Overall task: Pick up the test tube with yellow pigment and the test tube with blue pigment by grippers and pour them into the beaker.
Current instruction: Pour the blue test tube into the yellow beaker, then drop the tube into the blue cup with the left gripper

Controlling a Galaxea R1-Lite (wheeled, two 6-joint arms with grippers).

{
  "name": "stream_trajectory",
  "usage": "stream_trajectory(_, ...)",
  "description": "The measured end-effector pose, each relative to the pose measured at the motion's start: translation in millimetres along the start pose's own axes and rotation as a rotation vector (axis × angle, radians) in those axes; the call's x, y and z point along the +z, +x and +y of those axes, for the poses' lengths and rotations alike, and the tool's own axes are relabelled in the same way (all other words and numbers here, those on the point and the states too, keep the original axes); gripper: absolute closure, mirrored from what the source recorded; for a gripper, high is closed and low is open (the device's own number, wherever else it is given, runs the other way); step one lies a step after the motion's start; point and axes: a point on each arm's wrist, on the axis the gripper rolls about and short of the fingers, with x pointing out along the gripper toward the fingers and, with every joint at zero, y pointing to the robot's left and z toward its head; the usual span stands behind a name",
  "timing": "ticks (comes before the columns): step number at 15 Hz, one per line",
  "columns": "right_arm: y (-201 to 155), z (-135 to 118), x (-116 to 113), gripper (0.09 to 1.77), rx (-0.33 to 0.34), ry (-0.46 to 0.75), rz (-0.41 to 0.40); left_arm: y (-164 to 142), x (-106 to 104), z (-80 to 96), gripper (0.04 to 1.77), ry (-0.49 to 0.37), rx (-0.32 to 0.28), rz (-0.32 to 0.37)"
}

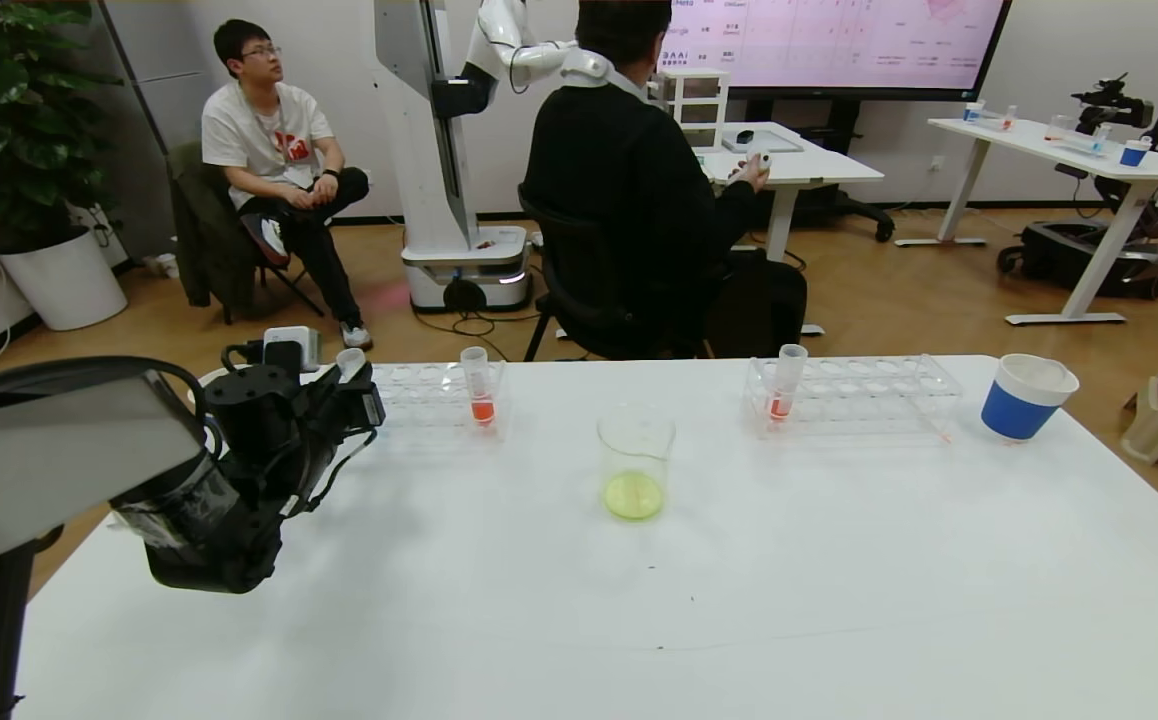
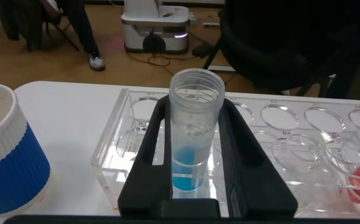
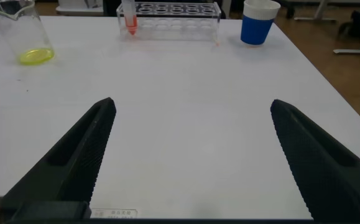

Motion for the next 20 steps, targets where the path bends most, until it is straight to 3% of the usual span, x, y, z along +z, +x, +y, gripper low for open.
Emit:
stream_trajectory(5, 0, 0, 0, 0.12, 0.0, 0.0, 0.0, -1, 16, -1.7, 1.32, 0.003, -0.001, 0.003)
stream_trajectory(12, 0, 0, 0, 0.12, 0.0, 0.0, 0.0, -10, 86, -4.7, 1.32, -0.001, -0.012, 0.007)
stream_trajectory(15, 0, 0, 0, 0.12, 0.0, 0.0, 0.0, -16, 101, -6.7, 1.32, -0.004, -0.023, -0.022)
stream_trajectory(18, 0, 0, 0, 0.12, 0.0, 0.0, 0.0, -21, 114, -25.7, 1.32, 0.023, -0.1, -0.023)
stream_trajectory(20, 0, 0, 0, 0.12, 0.0, 0.0, 0.0, -23, 133, -47.9, 1.32, 0.056, -0.184, -0.066)
